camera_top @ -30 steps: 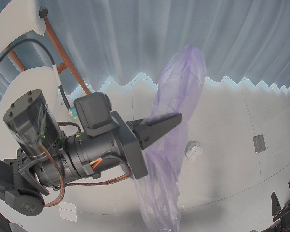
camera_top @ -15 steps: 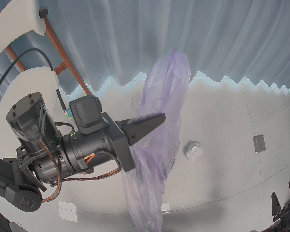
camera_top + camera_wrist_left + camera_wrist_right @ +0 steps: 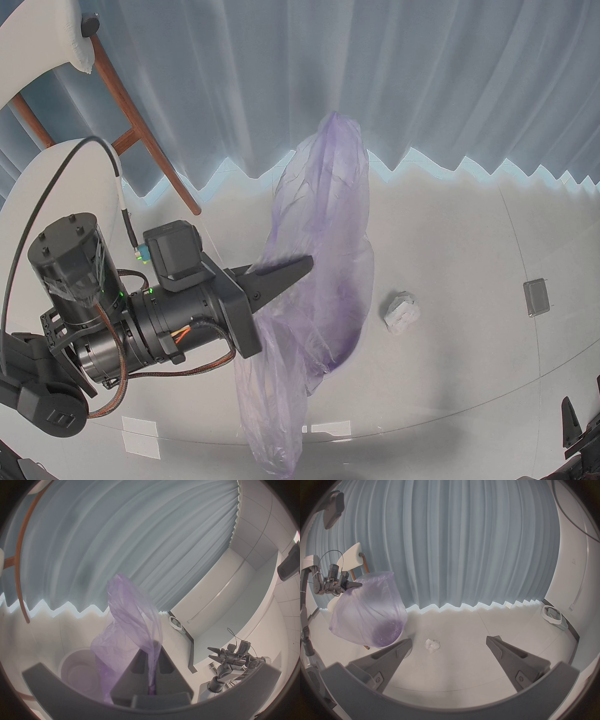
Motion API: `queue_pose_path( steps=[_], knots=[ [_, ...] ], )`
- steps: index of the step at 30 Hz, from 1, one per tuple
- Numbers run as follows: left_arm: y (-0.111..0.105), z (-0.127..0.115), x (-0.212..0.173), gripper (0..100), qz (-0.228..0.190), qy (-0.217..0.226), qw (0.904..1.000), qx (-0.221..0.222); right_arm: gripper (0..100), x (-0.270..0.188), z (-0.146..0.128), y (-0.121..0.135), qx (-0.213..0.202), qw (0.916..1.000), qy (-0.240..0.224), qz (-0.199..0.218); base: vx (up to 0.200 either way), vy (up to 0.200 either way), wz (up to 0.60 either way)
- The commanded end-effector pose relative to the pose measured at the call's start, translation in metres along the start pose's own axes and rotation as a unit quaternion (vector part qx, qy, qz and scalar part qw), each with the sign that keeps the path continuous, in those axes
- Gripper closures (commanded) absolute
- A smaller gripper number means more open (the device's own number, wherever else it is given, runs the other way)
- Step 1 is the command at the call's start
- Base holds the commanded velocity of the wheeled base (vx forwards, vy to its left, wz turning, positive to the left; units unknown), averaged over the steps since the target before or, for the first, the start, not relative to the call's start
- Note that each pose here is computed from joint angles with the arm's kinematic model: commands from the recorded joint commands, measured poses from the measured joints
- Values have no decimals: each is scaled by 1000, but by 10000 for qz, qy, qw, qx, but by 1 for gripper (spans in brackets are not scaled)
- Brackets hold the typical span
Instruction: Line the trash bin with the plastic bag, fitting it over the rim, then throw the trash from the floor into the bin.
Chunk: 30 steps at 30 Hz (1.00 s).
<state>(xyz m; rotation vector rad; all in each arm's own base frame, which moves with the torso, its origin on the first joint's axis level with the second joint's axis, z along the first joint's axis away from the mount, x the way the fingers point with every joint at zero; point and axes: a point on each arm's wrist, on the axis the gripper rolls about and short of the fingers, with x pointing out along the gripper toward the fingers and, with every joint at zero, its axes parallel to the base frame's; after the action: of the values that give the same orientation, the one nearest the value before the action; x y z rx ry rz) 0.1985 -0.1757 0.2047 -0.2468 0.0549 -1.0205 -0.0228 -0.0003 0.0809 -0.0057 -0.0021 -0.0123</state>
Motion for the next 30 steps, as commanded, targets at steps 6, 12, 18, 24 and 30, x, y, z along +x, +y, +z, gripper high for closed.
queue_pose_path(
  steps=[6, 12, 18, 24, 30],
  knots=[
    [15, 18, -18, 100, 419, -294, 9987, 83, 0, 0, -5, 0, -2, 10000, 3, 0, 0, 0, 0],
    [5, 15, -34, 100, 365, -200, 9991, 55, 0, 0, -5, 0, -10, 10000, 3, 0, 0, 0, 0],
    [-9, 17, -45, 100, 209, -74, 9998, 10, 0, 0, -5, 0, -2, 10000, 3, 0, 0, 0, 0],
    [-29, 17, -58, 100, -15, 249, 9996, -105, 0, 0, -5, 0, -2, 10000, 3, 0, 0, 0, 0],
    [-29, 14, -63, 100, 37, 447, 9989, -162, 0, 0, -5, 0, -2, 10000, 3, 0, 0, 0, 0]
  ],
)
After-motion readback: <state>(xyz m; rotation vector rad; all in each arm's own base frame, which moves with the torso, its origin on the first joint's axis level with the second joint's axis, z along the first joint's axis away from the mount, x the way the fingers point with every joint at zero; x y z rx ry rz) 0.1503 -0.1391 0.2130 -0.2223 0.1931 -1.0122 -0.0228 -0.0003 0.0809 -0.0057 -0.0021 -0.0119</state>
